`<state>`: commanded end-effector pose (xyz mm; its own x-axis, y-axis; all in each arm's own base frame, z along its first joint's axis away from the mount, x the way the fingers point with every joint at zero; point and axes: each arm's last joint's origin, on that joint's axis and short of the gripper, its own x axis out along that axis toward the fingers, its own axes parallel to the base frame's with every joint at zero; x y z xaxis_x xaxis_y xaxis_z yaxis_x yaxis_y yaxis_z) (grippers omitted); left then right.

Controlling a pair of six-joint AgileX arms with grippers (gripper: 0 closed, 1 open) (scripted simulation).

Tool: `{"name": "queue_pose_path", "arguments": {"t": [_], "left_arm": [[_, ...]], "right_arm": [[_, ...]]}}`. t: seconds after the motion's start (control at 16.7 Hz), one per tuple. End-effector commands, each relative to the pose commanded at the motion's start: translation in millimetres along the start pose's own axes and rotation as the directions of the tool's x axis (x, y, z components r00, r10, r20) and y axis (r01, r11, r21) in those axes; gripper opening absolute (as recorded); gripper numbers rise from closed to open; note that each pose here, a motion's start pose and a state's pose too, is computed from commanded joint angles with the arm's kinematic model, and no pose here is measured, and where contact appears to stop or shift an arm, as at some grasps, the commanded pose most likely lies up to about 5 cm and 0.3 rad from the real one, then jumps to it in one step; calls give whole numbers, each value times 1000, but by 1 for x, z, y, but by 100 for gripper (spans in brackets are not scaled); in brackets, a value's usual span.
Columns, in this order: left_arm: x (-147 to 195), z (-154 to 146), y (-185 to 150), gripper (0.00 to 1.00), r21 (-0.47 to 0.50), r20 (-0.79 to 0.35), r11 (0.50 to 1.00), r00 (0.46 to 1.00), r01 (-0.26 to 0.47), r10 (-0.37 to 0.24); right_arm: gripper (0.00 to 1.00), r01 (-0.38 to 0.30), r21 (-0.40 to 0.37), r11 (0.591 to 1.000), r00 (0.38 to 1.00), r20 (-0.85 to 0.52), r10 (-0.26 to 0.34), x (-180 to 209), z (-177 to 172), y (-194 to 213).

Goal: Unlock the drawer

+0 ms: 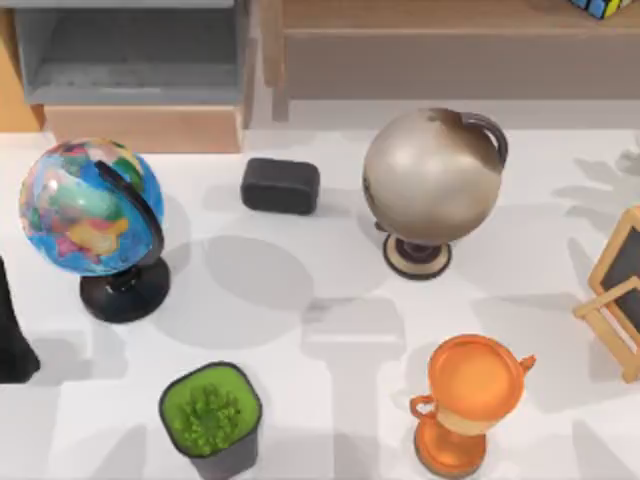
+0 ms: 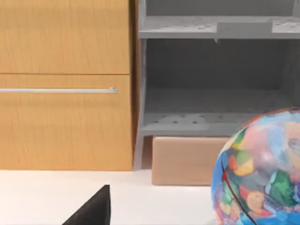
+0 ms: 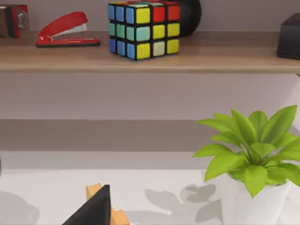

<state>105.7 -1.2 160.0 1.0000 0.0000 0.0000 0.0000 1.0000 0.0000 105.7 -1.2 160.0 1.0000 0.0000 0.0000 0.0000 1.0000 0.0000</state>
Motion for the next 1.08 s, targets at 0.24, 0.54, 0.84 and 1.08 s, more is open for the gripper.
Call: {"name": "queue_pose_path", "arguments": {"t": [0.24, 0.54, 0.84, 1.08], "left_arm": [[1, 8, -2, 100, 5, 10, 1000, 1000, -3, 3], [14, 49, -24, 100, 3, 7, 1000, 1000, -6, 6], [36, 89, -66, 100, -1, 5, 1000, 1000, -8, 8], [47, 106, -101, 100, -1, 3, 1000, 1000, -6, 6]], "right_arm": [[100, 0, 0, 1000, 1000, 0, 0, 0, 0, 0], [100, 0, 0, 1000, 1000, 0, 0, 0, 0, 0], [100, 0, 0, 1000, 1000, 0, 0, 0, 0, 0], [100, 0, 0, 1000, 1000, 0, 0, 0, 0, 0]]}}
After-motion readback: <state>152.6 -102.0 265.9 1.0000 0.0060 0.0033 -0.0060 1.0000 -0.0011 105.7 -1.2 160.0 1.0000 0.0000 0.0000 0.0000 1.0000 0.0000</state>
